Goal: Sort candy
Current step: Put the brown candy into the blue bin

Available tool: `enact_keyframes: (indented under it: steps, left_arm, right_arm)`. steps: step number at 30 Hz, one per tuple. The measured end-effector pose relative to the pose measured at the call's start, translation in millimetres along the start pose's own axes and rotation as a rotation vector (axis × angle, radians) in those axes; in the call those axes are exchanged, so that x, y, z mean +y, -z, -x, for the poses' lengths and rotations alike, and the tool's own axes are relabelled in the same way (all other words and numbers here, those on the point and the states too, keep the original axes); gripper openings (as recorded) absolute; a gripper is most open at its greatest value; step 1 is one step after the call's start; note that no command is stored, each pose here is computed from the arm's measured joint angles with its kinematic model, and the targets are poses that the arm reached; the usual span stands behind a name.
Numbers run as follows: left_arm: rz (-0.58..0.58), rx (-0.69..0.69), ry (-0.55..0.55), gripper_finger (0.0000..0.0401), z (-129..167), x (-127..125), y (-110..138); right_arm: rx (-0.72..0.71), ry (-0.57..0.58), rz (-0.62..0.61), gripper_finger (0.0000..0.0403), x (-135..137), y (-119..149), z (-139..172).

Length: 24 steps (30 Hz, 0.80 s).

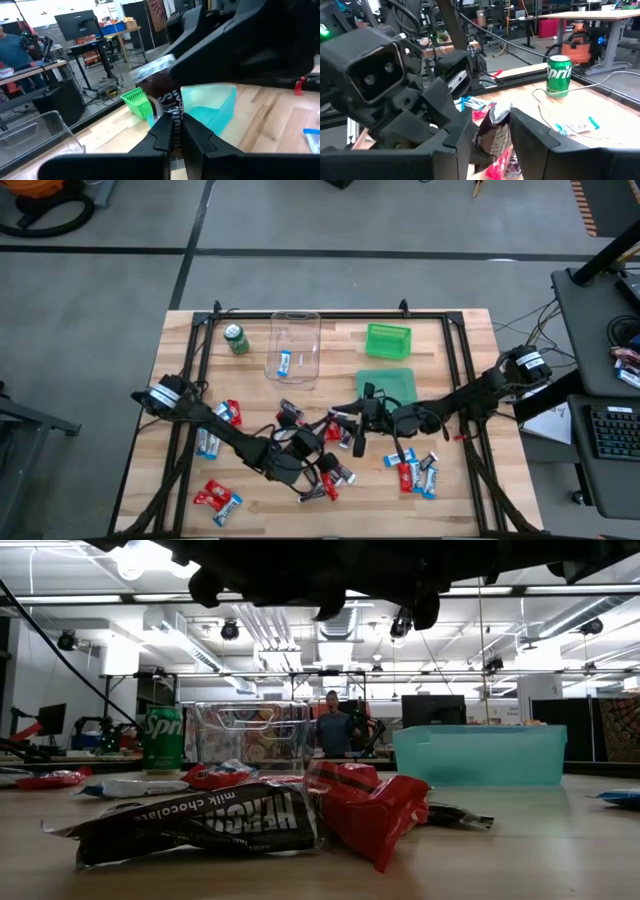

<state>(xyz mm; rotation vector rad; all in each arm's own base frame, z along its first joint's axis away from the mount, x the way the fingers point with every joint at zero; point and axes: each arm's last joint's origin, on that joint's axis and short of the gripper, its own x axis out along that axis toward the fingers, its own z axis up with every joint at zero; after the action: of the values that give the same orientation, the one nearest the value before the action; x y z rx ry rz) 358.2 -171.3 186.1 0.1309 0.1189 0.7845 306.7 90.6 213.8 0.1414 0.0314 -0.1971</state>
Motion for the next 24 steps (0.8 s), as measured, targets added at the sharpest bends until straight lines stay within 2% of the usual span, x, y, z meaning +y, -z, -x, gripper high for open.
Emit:
enact_keyframes:
  steps: [5, 11, 14, 24]
  left_arm:
    - [0.005, -0.001, 0.003, 0.0002, -0.8, -3.1, -0.7]
    - [0.031, -0.002, 0.009, 0.0002, -0.8, -3.3, -1.1]
    - [0.038, -0.002, 0.015, 0.0005, 1.0, -4.0, -1.1]
    - [0.080, -0.001, 0.053, 0.0094, 7.5, -5.3, -1.6]
  right_arm:
    - [0.000, 0.000, 0.010, 0.0104, -0.5, -0.1, -0.3]
    - [0.007, -0.035, 0.054, 0.0023, 0.1, 0.2, -0.5]
    - [0.011, -0.049, 0.053, 0.0015, 0.3, 0.4, -0.7]
    - [0.039, -0.031, 0.086, 0.0010, -6.9, -9.9, 4.1]
